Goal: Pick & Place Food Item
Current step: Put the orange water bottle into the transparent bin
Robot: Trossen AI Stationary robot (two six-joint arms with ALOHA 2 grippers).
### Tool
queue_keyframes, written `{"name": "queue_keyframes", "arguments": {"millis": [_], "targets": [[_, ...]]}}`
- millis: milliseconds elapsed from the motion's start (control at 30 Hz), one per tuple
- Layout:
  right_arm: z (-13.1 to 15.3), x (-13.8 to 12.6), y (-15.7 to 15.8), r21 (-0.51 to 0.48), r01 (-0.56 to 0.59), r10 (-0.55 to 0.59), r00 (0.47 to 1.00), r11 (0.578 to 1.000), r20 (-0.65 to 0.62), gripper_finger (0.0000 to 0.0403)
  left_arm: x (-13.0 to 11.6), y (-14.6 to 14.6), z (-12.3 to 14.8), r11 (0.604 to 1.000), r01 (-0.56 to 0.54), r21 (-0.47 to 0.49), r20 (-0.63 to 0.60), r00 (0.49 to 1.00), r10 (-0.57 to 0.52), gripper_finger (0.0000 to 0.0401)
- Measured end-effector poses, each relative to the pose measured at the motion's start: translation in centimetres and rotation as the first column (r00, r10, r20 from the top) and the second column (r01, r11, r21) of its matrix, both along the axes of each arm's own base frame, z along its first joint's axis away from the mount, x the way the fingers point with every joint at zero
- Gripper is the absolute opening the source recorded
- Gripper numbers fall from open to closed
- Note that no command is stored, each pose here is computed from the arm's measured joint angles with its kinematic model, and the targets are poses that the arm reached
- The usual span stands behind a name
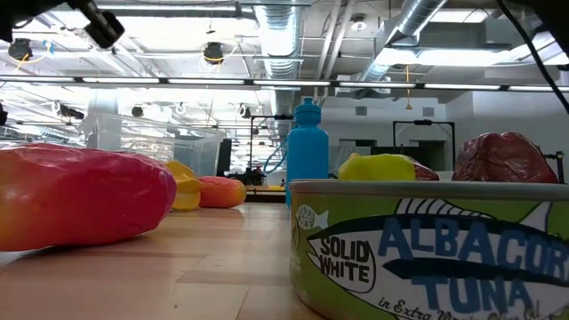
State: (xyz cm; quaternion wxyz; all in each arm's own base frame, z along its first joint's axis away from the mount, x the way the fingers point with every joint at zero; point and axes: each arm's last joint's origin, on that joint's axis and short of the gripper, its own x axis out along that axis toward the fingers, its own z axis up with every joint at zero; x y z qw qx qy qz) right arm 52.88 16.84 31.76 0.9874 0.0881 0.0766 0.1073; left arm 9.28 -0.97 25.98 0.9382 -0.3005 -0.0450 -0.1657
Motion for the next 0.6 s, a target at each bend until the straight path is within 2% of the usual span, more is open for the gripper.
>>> {"name": "queue_keyframes", "arguments": {"millis": [100, 233, 600], "targets": [[0.09, 0.01, -0.01, 0.01, -0.006, 0.006, 1.0, 1.0, 0.006, 0.005, -0.18, -0.11, -0.16, 0.999, 0.043, -0.023, -0.109, 0.993, -0.045, 0.0], [0.07, 0.03, -0.06, 0.025, -0.009, 0.009, 1.0, 1.0, 0.002, 0.005, -0.47, -0.04, -0.46, 1.0, 0.018, 0.004, -0.218, 0.976, -0.017, 0.0], [-0.87, 0.4, 0.16, 0.035, -0.034, 0.035, 0.999, 0.999, -0.009, 0.0051, -0.49, -0.03, -0.43, 1.0, 0.014, 0.011, -0.218, 0.976, -0.011, 0.0]]}}
